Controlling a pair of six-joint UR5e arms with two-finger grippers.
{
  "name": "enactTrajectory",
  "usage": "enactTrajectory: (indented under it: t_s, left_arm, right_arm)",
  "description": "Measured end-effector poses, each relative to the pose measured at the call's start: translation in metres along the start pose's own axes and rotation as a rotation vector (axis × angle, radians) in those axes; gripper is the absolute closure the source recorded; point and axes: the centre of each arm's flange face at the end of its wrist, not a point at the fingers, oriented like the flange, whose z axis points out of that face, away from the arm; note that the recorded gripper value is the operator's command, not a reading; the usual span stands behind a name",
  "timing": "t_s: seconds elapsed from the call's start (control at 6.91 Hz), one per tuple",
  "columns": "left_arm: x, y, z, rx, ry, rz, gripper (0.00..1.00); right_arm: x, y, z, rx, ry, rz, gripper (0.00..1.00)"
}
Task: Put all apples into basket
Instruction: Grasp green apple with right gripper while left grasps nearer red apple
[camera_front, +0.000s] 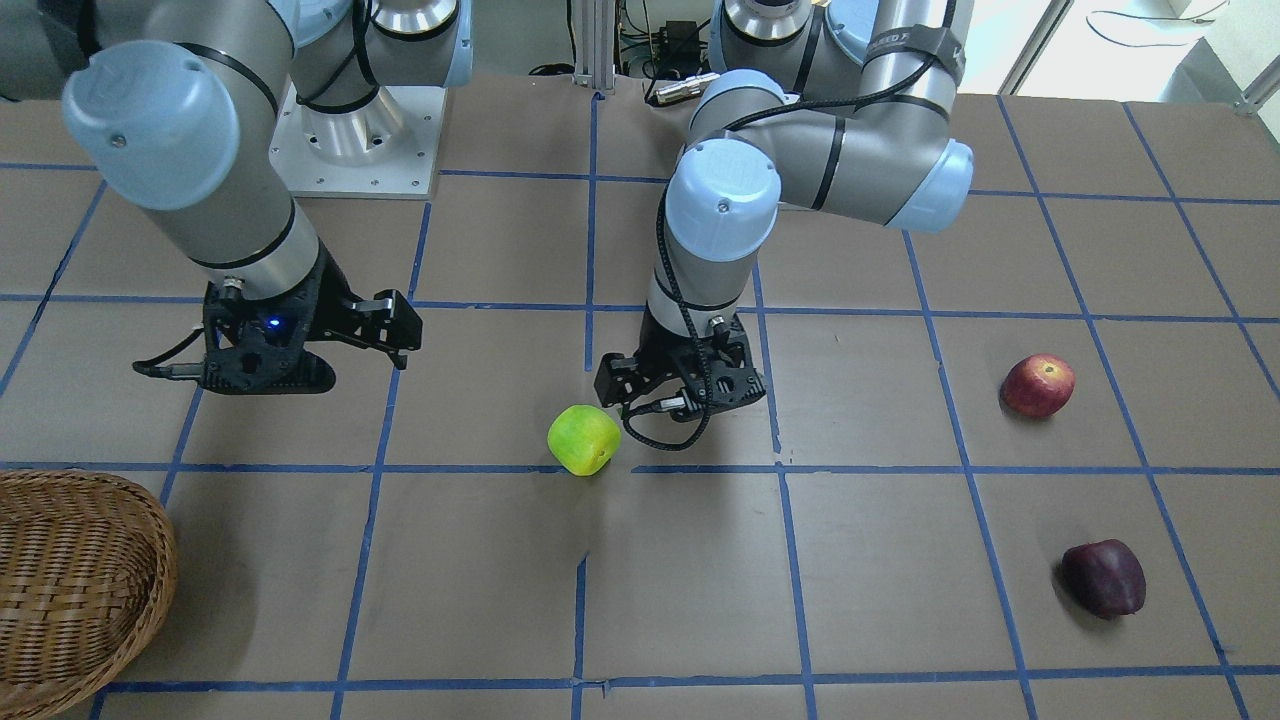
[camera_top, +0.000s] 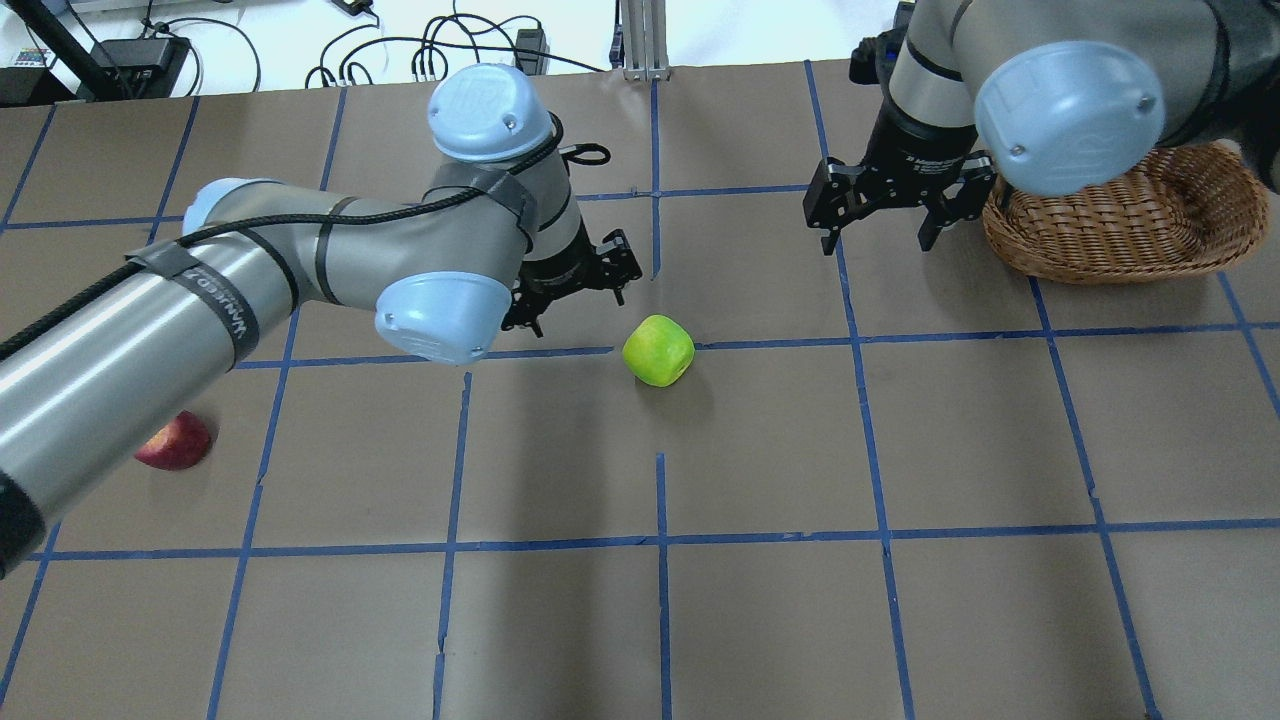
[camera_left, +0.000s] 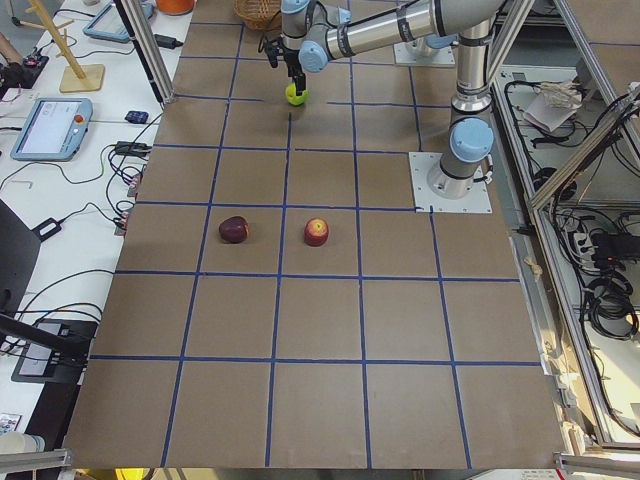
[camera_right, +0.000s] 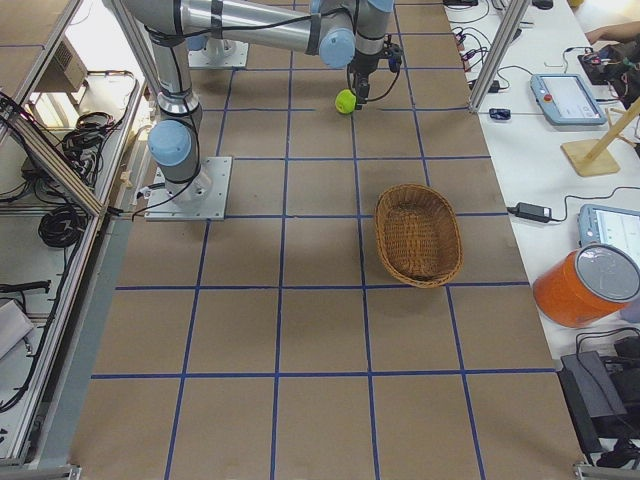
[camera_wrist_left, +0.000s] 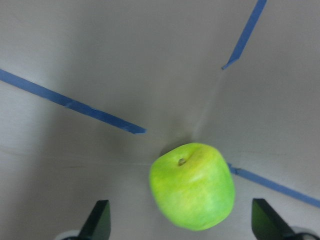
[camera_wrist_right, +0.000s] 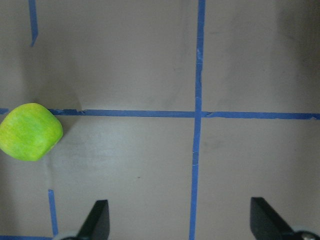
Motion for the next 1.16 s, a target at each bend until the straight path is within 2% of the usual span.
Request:
enactTrajectory:
  t_s: [0.14, 0.29, 0.58, 0.87, 1.16]
  left_arm:
    - [-0.056, -0.016, -0.005, -0.004, -0.059, 0.103, 0.00]
    - [-0.121, -0.037, -0.003, -0.015, -0.083, 0.199, 0.00]
    - [-0.231, -0.063, 0.002, -0.030, -0.092, 0.349, 0.00]
    - [-0.341, -0.086, 0.003, -0.024, -0.093, 0.413, 0.00]
    - [-0.421, -0.089, 0.016, -0.032, -0.079, 0.469, 0.00]
  right_arm:
    - [-0.024, -0.008, 0.020, 0.001, -0.006, 0.043, 0.00]
    - [-0.046, -0.017, 0.044, -0.004, -0.018, 0.124, 0.00]
    - [-0.084, -0.026, 0.083, -0.043, -0.083, 0.295, 0.00]
    - [-0.104, -0.036, 0.117, -0.093, -0.158, 0.443, 0.00]
    - [-0.123, -0.041, 0.150, -0.129, -0.181, 0.481, 0.00]
